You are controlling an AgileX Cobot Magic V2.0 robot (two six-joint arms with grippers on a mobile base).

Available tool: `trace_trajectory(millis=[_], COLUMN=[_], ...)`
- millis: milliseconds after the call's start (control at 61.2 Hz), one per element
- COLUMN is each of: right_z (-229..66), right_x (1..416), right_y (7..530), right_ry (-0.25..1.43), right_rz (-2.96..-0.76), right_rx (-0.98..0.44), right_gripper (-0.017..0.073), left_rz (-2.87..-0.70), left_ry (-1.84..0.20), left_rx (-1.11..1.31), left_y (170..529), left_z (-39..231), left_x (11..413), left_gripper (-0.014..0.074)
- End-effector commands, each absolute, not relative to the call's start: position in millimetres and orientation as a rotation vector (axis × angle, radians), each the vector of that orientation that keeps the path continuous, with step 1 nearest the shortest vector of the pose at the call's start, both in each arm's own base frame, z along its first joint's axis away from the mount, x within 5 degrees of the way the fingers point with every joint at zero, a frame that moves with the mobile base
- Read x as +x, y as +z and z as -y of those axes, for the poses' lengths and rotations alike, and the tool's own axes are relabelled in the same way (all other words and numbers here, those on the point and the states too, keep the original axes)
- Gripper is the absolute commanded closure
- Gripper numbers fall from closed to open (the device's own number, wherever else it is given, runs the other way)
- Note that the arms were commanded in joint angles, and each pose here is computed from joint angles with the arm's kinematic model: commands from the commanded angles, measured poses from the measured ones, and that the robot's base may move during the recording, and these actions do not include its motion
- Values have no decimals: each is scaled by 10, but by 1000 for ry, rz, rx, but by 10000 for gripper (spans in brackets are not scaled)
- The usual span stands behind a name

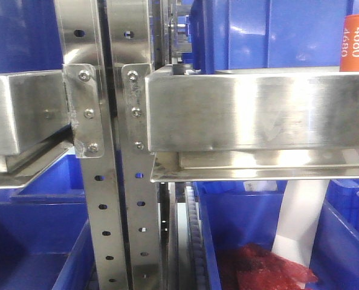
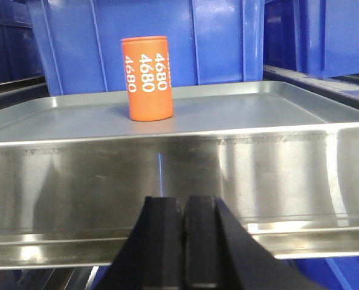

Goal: Grab orange capacitor from left shelf to right conveyor

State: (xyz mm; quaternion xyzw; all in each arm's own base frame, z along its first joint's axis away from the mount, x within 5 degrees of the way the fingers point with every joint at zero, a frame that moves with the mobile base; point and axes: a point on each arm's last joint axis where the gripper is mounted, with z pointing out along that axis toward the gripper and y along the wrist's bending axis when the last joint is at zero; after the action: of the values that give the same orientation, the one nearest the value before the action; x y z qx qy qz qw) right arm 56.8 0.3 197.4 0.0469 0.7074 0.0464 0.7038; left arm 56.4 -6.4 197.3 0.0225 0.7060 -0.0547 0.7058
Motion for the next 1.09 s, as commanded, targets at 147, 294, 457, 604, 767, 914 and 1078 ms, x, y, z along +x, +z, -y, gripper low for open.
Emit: trace_trajectory(millis=[147,294,457,604,767,914,1078], right_z=[6,6,6,6,7,8,16], right_x=[552,552,552,552,551,549,539], right_y=[2073,2073,2073,2073,2081,2096,2161], right_ry=[100,100,100,100,100,99,95], right_rz=[-1470,-1470,-1470,-1470,-1460,-1444,-1371], right_rx=[105,105,105,105,106,106,108], right_gripper=[504,504,504,504,504,504,504], left_rz=[-1464,-1464,-1464,-1464,-1464,-1464,-1464], left_ry=[-129,-129,-129,-129,-129,-129,-129], left_rx=[43,43,43,43,43,43,43], left_y=[2072,2072,2072,2072,2072,2072,2072], left_z=[59,59,59,59,59,59,59], left_x=[549,549,549,549,549,549,549], left_gripper=[720,720,720,720,720,720,720])
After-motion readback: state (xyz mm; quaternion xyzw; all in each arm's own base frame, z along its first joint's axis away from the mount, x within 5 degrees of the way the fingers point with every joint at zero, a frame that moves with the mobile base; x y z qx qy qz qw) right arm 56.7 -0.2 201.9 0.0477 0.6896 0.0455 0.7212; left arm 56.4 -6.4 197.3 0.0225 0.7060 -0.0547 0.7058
